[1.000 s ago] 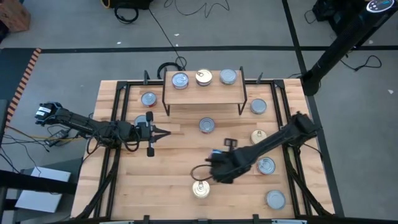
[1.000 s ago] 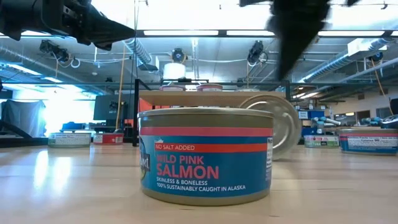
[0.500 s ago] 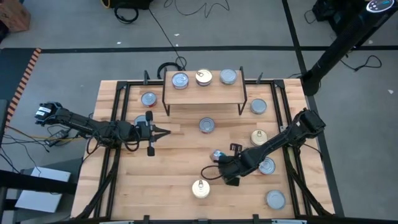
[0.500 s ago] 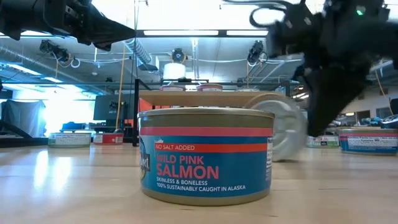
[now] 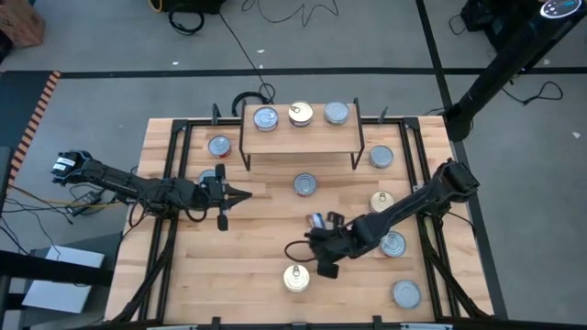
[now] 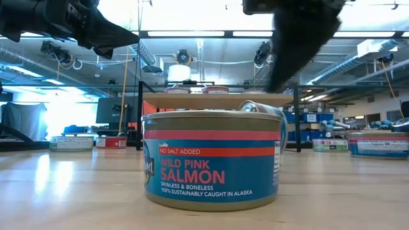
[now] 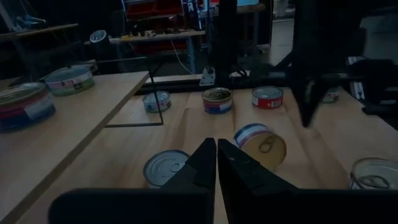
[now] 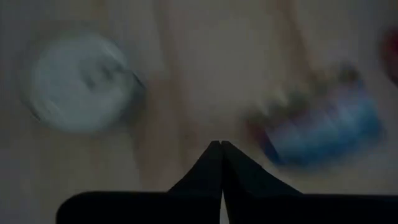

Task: Stack canned seafood by type on shelf
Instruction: Stack the blue pink tuna can on top of the blue pink tuna can on the shelf

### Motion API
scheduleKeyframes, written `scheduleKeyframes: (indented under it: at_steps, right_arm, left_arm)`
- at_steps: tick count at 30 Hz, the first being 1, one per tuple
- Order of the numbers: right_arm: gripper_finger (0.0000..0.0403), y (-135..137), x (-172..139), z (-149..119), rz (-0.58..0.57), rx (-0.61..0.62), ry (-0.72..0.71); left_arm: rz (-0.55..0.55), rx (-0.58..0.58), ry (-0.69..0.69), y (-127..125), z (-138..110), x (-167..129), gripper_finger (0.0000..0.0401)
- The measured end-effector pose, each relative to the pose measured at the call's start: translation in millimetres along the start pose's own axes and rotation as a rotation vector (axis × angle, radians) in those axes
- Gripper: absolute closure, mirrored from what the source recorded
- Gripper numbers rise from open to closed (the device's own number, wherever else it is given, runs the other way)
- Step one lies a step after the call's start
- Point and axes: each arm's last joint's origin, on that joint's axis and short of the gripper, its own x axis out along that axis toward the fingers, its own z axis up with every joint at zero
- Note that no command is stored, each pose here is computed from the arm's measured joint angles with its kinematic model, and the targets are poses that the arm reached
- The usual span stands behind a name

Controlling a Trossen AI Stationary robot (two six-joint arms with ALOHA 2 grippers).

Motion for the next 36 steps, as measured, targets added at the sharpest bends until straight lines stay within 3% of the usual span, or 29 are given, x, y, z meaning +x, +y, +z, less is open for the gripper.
scheduleKeyframes:
  at_steps: [4,6,12,20,22,29,36]
  right_arm:
    - [0.0398,-11.7,-14.0,-8.1,-0.167,0.005,0.135]
    - [0.0399,-16.8,-10.4,-9.9,-0.19,0.004,0.157]
    - [0.04,-24.5,19.0,-7.3,-0.136,0.02,0.095]
    - [0.04,-17.0,25.2,16.7,0.016,-0.071,-0.1]
    - [0.04,-18.6,21.0,17.0,0.007,-0.106,-0.066]
    - [0.04,-40.3,8.9,-6.8,-0.199,-0.085,0.221]
    - [0.04,-46.4,32.4,-0.9,-0.12,-0.067,0.086]
  left_arm:
    - [-0.013,0.002,0.004,-0.5,-0.6,0.4,0.0382]
    - [-0.037,0.005,0.014,-1.8,-2.1,1.8,0.0382]
    - [-0.048,0.018,0.069,-5.0,-10.4,8.6,0.0391]
    - [-0.029,0.028,0.085,-6.0,-13.8,12.5,0.0396]
    - [-0.019,0.025,0.088,-5.8,-14.0,12.5,0.0396]
    - [-0.015,0.004,0.091,-5.6,-14.3,12.6,0.0397]
    - [0.014,0.006,0.09,-4.8,-14.3,12.6,0.0397]
